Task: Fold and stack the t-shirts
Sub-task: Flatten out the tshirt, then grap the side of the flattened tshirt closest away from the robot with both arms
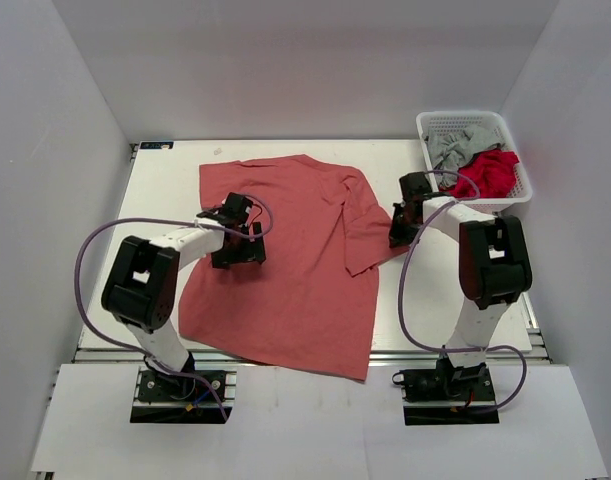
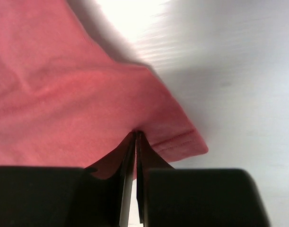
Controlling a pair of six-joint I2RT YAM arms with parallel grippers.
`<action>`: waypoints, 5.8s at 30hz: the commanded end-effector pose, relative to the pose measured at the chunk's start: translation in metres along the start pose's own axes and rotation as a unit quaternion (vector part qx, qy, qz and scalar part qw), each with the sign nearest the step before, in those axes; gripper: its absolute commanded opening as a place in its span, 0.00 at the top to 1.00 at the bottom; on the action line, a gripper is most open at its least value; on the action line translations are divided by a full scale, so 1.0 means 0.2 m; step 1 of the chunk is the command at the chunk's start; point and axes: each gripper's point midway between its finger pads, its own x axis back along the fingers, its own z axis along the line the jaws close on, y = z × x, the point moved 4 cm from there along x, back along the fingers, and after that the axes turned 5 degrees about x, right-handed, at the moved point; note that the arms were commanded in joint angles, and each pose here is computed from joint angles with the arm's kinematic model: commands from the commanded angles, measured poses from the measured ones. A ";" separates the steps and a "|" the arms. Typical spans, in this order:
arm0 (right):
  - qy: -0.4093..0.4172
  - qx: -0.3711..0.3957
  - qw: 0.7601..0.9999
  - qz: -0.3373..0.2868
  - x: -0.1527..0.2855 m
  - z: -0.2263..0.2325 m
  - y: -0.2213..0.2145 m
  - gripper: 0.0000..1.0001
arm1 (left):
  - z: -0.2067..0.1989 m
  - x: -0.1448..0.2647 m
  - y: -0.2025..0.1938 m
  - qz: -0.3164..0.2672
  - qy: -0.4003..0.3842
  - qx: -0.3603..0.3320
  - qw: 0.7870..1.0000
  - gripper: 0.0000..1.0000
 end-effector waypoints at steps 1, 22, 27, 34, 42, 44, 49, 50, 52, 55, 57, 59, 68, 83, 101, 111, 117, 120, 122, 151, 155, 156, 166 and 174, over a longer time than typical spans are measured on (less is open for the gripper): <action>-0.092 -0.027 0.995 0.024 -0.03 -0.24 -0.08 0.90 | 0.08 -0.05 0.10 -0.011 0.057 -0.005 0.998 0.00; 0.010 0.143 0.967 -0.212 0.59 -0.08 0.40 0.36 | -0.05 0.20 0.99 -0.163 0.056 -0.125 0.977 0.00; 0.086 0.192 0.951 -0.226 0.52 0.20 0.55 0.26 | -0.05 0.20 0.70 -0.092 0.011 -0.008 0.996 0.00; 0.093 0.224 0.947 -0.209 0.29 0.44 0.90 0.20 | 0.12 0.25 0.29 -0.050 0.044 0.117 0.991 0.00; 0.127 0.213 0.957 -0.153 -0.08 0.53 0.87 0.10 | 0.22 0.11 0.12 -0.040 0.027 0.186 0.981 0.00; 0.128 0.204 0.960 -0.139 -0.13 0.51 0.83 0.10 | 0.23 0.08 0.14 -0.041 0.015 0.200 0.979 0.00; 0.100 0.169 0.977 -0.084 -0.23 0.39 0.61 0.10 | 0.31 0.00 0.25 -0.041 0.025 0.215 0.975 0.00; 0.100 0.169 0.975 -0.105 -0.16 0.40 0.64 0.10 | 0.32 -0.04 0.27 -0.033 0.032 0.214 0.976 0.00; 0.078 0.163 0.981 -0.078 -0.17 0.31 0.49 0.10 | 0.35 -0.05 0.38 -0.047 0.031 0.215 0.975 0.00; 0.044 0.141 0.988 -0.036 -0.17 0.19 0.24 0.10 | 0.35 -0.13 0.52 -0.053 0.024 0.208 0.976 0.00; 0.032 0.114 0.993 -0.008 -0.12 0.12 0.05 0.10 | 0.33 -0.14 0.68 -0.071 0.013 0.191 0.979 0.00; 0.033 0.089 0.995 -0.008 -0.02 0.09 -0.07 0.10 | 0.27 -0.22 0.80 -0.065 -0.014 0.166 0.984 0.00; 0.060 0.091 0.993 0.032 0.35 0.12 -0.59 0.10 | -0.12 -0.34 1.36 -0.105 -0.198 0.062 0.973 0.00; 0.036 0.109 0.978 -0.176 0.40 0.49 0.61 0.10 | 0.11 -0.11 1.34 -0.166 -0.102 0.070 0.978 0.00; 0.029 0.024 0.995 -0.095 -0.24 0.25 0.80 0.10 | 0.05 -0.47 1.30 -0.126 -0.143 0.079 0.979 0.00; 0.018 -0.024 0.996 -0.085 -0.41 0.11 0.84 0.10 | 0.27 -0.45 1.09 -0.084 -0.029 0.119 0.989 0.00; 0.054 0.003 0.992 -0.115 -0.38 0.17 0.96 0.10 | 0.25 -0.43 1.14 -0.094 -0.057 0.115 0.987 0.00; 0.074 0.052 0.987 -0.134 -0.31 0.23 1.02 0.10 | 0.17 -0.37 1.27 -0.123 -0.108 0.100 0.981 0.00; 0.084 0.087 0.979 -0.163 -0.19 0.27 1.07 0.10 | 0.12 -0.28 1.36 -0.147 -0.135 0.088 0.976 0.00; 0.022 0.041 0.997 -0.053 0.67 0.02 -0.57 0.10 | 0.66 0.55 -0.32 -0.063 0.094 0.307 0.945 0.17; 0.040 0.033 0.998 -0.028 0.68 0.02 -0.74 0.10 | 0.66 0.47 -0.28 -0.078 0.091 0.308 0.944 0.17; 0.045 0.035 0.998 -0.024 0.68 0.03 -0.76 0.10 | 0.66 0.44 -0.29 -0.075 0.093 0.308 0.944 0.18; 0.022 0.031 0.999 0.029 0.63 0.04 -0.98 0.10 | 0.68 0.28 -0.19 -0.085 0.116 0.299 0.943 0.43; -0.004 0.006 0.999 0.045 0.63 0.02 -1.04 0.10 | 0.70 0.21 -0.24 -0.062 0.128 0.297 0.944 0.50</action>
